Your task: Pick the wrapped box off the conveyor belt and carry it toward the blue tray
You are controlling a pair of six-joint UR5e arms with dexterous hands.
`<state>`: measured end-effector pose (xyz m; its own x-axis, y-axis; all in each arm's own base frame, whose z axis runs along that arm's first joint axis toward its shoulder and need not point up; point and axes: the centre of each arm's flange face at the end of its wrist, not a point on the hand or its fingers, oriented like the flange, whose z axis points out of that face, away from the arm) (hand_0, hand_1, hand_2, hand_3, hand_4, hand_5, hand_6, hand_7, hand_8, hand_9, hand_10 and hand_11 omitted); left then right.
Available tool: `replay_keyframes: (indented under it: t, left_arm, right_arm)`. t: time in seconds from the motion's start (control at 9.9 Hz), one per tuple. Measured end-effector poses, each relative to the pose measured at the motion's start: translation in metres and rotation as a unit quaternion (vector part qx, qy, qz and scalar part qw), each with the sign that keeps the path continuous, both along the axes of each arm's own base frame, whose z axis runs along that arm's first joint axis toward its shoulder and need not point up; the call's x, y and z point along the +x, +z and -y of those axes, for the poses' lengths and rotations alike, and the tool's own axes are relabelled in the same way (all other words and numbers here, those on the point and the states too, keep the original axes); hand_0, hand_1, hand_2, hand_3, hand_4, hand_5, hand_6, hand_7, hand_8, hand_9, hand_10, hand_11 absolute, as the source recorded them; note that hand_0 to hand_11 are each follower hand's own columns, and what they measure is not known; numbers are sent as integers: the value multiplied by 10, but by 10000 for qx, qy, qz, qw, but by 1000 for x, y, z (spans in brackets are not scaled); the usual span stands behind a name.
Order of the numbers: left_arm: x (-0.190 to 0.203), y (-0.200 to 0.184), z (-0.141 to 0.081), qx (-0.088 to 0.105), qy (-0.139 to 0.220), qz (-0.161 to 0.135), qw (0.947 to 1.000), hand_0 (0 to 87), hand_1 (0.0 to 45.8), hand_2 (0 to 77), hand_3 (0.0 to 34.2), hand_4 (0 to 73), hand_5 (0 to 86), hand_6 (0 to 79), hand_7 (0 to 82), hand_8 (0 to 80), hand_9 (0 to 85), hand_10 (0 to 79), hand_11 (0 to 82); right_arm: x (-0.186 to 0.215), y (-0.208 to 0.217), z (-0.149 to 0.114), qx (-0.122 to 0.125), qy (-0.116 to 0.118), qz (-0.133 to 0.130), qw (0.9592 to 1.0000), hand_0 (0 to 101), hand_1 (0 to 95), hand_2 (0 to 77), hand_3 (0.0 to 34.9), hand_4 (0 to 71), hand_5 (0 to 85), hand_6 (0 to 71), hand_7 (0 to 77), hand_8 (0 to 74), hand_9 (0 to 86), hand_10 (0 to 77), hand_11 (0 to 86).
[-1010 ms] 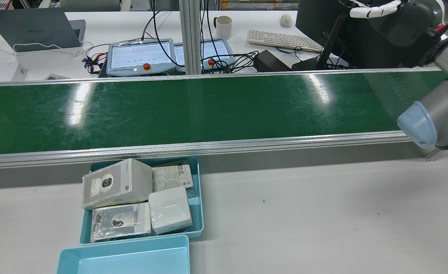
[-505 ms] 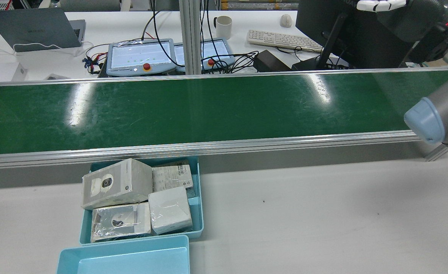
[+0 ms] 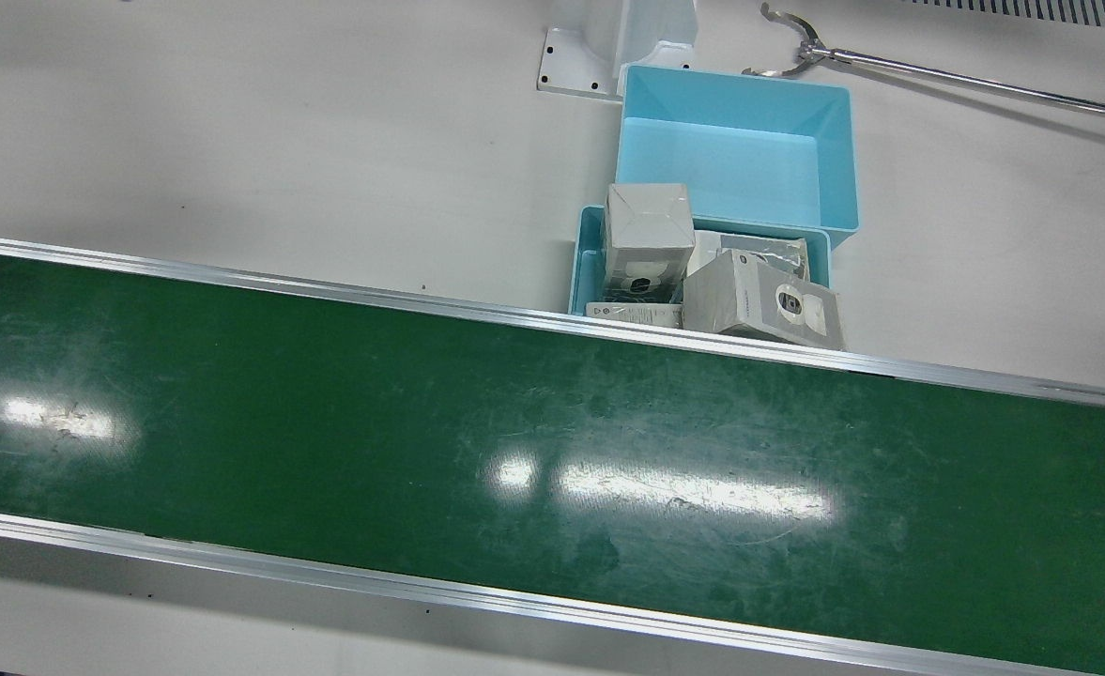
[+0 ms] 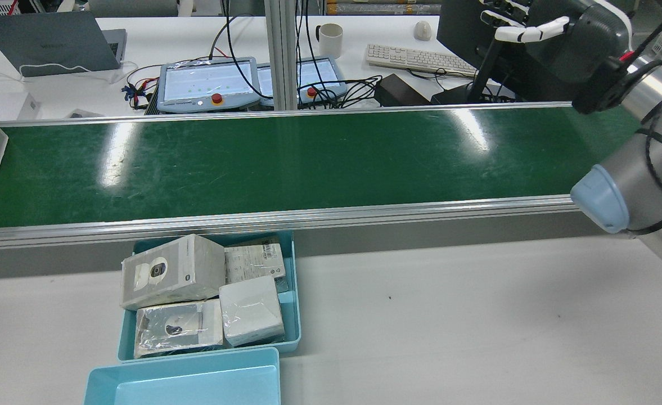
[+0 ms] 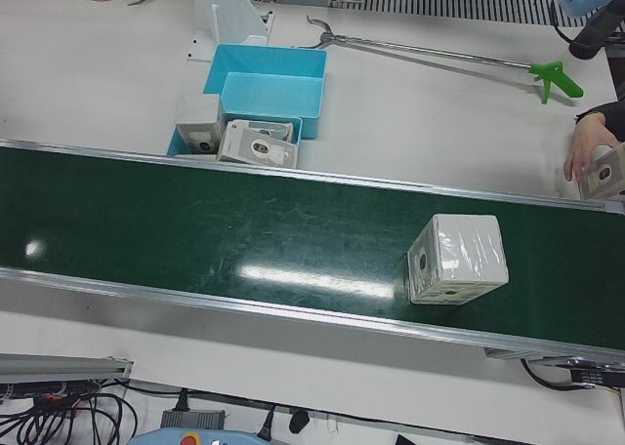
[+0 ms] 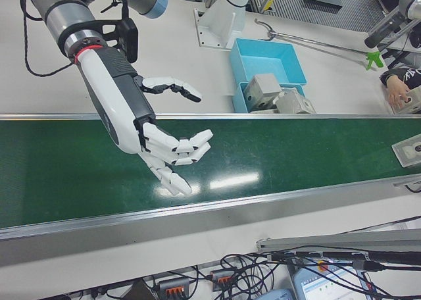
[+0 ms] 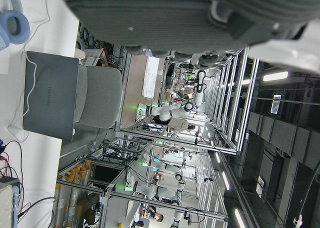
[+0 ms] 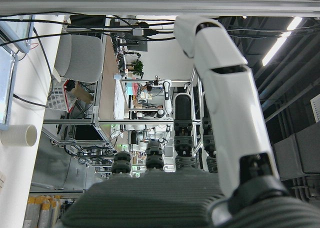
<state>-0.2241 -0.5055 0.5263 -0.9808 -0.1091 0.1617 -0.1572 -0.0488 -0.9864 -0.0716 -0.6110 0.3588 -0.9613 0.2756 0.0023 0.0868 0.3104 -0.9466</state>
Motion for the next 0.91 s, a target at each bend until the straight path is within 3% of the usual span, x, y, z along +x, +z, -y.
replay_keyframes:
  t: [0.4,0.5,0.71,0.81,0.91]
  left_arm:
    - [0,0,0,0,0,0,10000,0,0,5,0,0,11,0,0,0,0,0,0]
    - [0,0,0,0,0,0,10000,0,0,5,0,0,11,0,0,5,0,5,0]
    - [0,0,0,0,0,0,10000,0,0,5,0,0,11,0,5,0,0,0,0]
    - [0,0,0,0,0,0,10000,0,0,5,0,0,11,0,5,0,0,0,0]
    - [0,0,0,0,0,0,10000,0,0,5,0,0,11,0,5,0,0,0,0]
  right_arm:
    - [-35,-14,4,57,-68,100,9999,522,191,202,79,262,355,147,376,27,109,33,65]
    - [-42,-18,5,78,-110,112,9998,541,240,245,94,262,365,125,365,38,98,11,38]
    - [-53,-18,5,30,-185,93,9998,541,240,245,94,262,365,125,365,38,98,11,38]
    - [-58,-12,7,-36,-213,66,9997,605,278,371,98,251,371,147,382,38,104,11,44]
    - [-65,-4,10,-125,-248,31,9996,605,278,371,98,251,371,147,382,38,104,11,44]
